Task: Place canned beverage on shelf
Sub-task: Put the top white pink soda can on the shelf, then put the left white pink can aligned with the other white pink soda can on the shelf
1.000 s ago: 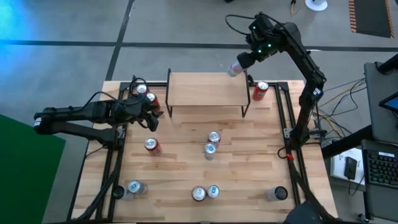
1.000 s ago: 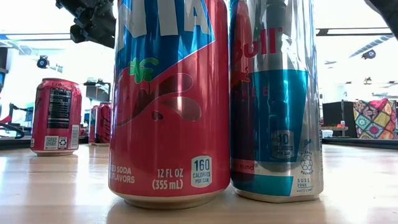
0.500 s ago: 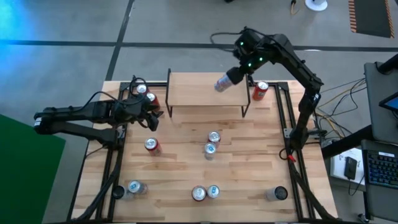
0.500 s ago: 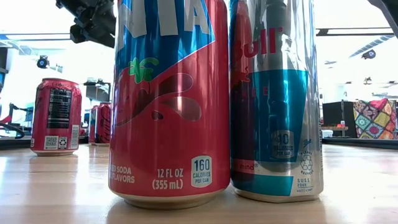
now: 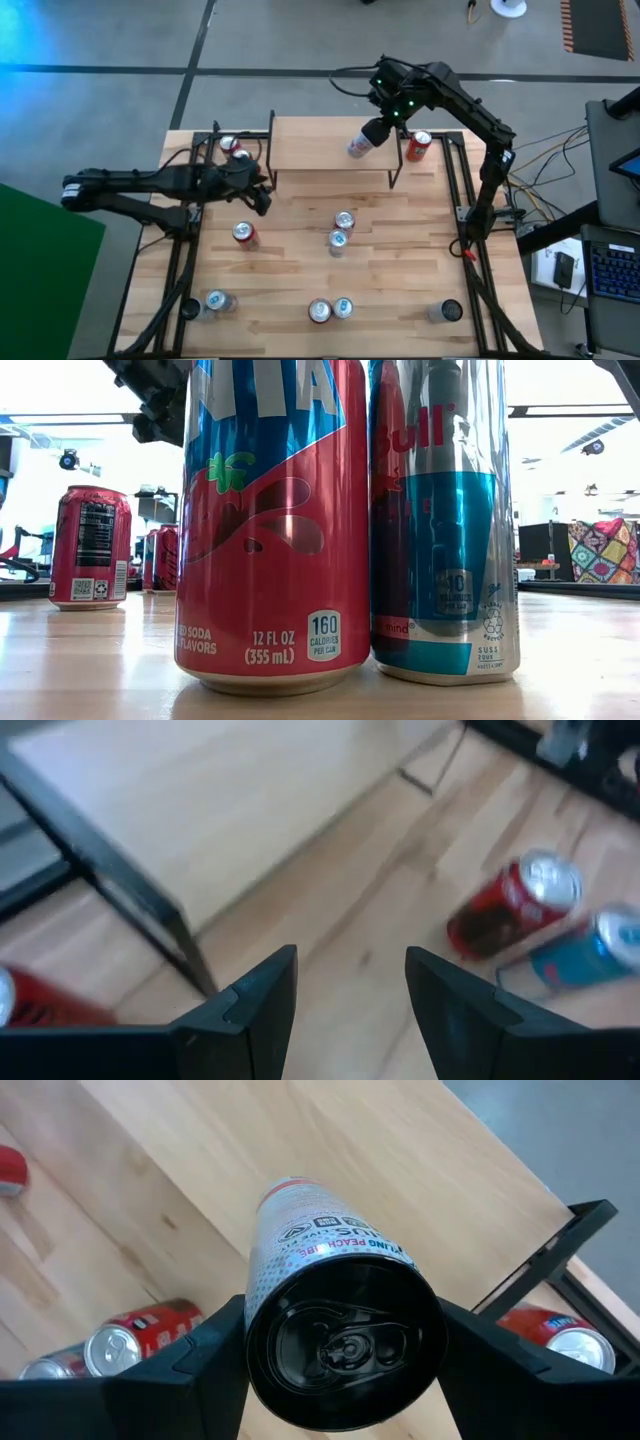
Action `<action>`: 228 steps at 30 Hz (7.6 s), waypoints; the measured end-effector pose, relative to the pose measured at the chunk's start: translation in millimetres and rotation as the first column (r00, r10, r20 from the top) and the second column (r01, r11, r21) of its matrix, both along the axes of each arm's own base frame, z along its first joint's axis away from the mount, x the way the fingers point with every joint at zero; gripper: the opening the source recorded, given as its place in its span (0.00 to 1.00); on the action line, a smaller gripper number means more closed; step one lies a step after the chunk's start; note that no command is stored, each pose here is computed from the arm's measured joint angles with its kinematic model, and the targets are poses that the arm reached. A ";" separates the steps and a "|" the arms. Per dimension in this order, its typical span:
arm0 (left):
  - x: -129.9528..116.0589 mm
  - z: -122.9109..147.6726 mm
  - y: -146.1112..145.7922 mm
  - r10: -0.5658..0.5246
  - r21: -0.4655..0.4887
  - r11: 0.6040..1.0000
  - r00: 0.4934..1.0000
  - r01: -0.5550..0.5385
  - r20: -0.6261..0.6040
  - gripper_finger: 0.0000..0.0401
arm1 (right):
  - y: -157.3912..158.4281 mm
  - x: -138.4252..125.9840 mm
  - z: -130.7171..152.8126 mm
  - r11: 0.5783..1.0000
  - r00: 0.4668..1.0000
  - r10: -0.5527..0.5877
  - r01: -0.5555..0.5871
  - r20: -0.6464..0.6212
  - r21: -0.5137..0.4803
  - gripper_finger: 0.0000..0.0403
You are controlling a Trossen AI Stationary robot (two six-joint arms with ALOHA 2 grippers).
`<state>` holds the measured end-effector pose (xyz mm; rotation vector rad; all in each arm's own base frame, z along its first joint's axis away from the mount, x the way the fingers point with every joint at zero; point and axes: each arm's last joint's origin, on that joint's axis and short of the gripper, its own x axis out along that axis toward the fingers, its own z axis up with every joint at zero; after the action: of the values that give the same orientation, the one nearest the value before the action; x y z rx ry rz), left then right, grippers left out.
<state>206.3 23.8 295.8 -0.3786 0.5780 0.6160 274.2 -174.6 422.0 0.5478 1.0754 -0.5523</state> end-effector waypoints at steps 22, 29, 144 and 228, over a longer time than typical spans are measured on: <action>154.3 58.3 78.3 -0.271 0.175 0.946 0.962 0.272 -0.032 0.74 | 24.6 -18.1 24.9 0.960 0.964 0.261 -0.255 0.040 -0.118 0.61; 197.3 62.1 90.4 -0.372 0.147 0.916 0.927 0.375 -0.045 0.75 | 37.5 -28.9 33.7 0.941 0.935 0.335 -0.326 0.118 -0.091 0.61; 227.4 117.4 147.1 -0.520 0.141 0.853 0.805 0.502 0.285 0.70 | 50.7 -93.6 -6.3 0.874 0.566 0.327 0.124 0.757 -0.470 0.63; -26.0 21.4 5.2 0.092 0.011 0.995 0.966 -0.098 0.242 0.37 | 49.2 -117.3 -48.4 0.879 0.830 0.009 0.259 0.558 -0.400 0.84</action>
<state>180.2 29.0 317.3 -0.4541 0.3210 0.6572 156.9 -125.5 373.6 0.3212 0.3317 -0.6922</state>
